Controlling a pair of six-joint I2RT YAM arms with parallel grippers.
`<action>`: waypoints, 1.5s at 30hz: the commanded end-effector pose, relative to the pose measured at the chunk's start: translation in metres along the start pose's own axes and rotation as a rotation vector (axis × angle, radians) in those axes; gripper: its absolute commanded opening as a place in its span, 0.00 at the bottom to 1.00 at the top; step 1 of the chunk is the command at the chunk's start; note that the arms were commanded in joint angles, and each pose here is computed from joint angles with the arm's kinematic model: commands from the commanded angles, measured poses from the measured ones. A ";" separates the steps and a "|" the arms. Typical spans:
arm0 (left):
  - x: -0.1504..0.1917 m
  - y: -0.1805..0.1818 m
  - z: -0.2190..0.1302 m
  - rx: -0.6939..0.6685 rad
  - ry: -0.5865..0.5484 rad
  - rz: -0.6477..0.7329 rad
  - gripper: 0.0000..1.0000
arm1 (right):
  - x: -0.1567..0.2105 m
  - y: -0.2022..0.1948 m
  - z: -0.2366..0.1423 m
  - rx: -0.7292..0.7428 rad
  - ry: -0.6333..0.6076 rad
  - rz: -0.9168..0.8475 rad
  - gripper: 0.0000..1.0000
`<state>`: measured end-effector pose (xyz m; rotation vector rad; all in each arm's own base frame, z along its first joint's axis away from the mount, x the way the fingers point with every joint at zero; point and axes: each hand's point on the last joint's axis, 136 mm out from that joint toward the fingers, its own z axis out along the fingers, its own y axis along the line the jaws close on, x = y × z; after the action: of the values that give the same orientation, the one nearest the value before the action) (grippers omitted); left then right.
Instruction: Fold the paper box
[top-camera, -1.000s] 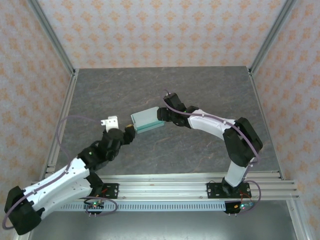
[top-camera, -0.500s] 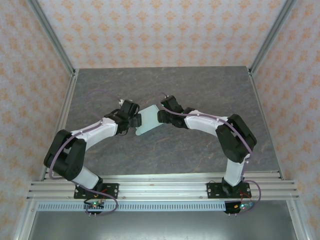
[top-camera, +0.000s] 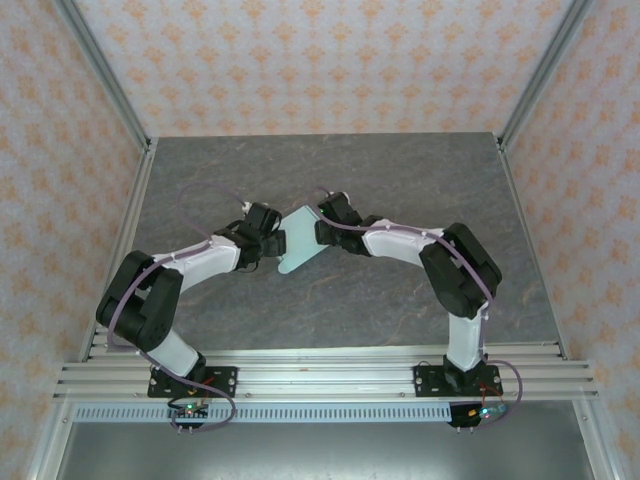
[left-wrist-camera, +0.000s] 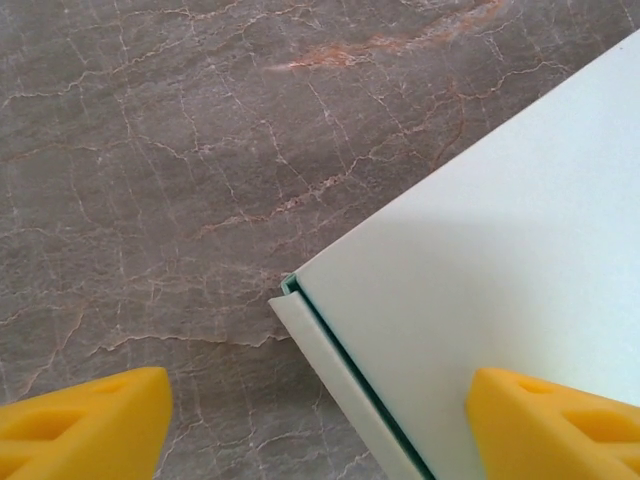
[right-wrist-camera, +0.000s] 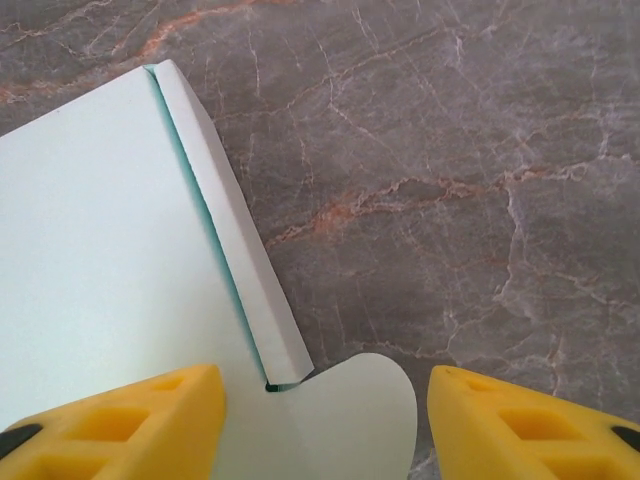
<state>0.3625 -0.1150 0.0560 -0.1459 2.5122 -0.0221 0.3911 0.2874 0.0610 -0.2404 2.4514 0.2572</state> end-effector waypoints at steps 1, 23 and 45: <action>0.011 0.000 -0.004 0.007 0.039 0.014 0.79 | 0.015 -0.016 0.006 0.075 0.077 -0.076 0.56; -0.064 -0.054 0.025 0.352 0.161 0.036 0.85 | 0.063 0.043 -0.070 -0.440 0.103 0.373 0.62; -0.022 -0.058 0.010 0.476 0.205 -0.095 0.84 | 0.043 0.016 -0.035 -0.515 0.072 0.560 0.46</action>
<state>0.3832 -0.1768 0.0502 -0.0389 2.6735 -0.7187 0.3282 0.2874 0.0629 0.2255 2.4622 1.0924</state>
